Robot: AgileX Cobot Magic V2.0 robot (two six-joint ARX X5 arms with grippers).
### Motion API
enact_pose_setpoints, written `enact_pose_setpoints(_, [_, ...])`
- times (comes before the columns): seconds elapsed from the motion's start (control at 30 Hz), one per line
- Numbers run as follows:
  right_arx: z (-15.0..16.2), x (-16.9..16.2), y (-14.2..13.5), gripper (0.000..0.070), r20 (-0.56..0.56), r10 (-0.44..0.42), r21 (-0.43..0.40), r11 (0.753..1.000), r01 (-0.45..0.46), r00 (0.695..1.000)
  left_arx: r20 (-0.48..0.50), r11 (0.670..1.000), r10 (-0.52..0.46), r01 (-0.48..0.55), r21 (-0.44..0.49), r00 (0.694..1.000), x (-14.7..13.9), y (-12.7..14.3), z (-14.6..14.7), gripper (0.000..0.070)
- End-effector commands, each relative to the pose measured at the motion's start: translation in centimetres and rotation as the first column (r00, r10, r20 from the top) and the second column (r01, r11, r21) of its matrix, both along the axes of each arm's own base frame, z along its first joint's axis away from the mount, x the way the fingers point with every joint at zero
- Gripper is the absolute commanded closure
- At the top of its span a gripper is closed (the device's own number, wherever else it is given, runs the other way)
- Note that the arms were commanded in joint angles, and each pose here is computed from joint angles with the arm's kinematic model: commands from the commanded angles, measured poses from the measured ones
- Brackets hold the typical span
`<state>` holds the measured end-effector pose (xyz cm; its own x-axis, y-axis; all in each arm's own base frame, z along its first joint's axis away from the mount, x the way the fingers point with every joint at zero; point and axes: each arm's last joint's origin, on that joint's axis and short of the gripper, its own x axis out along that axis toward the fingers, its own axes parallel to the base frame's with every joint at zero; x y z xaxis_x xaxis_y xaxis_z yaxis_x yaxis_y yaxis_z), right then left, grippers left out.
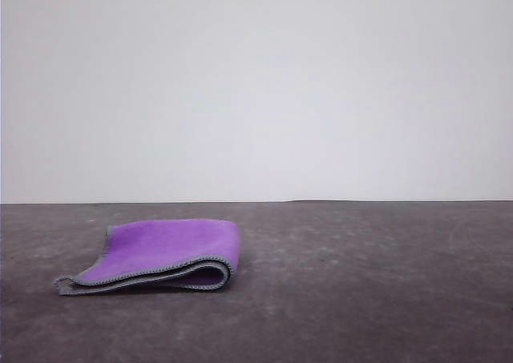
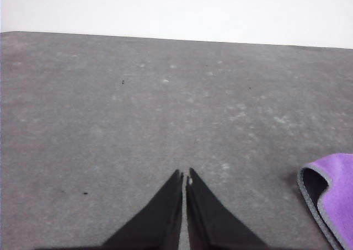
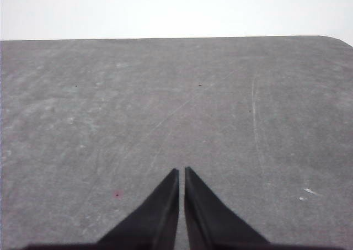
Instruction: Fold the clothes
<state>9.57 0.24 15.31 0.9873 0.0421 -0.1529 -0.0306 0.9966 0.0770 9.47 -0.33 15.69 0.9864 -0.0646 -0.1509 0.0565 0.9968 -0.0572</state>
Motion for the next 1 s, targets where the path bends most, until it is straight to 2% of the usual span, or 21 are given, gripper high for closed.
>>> enact_pose_setpoints(0.0, [-0.03, 0.04, 0.00, 0.0684, 0.009, 0.002, -0.009, 1.000, -0.002, 1.000, -0.024, 1.000, 0.002, -0.002, 0.010, 1.000, 0.08, 0.02, -0.72, 0.0700])
enact_pose_setpoints(0.97, [-0.03, 0.04, 0.00, 0.0684, 0.009, 0.002, -0.009, 1.000, -0.002, 1.000, -0.024, 1.000, 0.002, -0.002, 0.010, 1.000, 0.08, 0.02, -0.72, 0.0700])
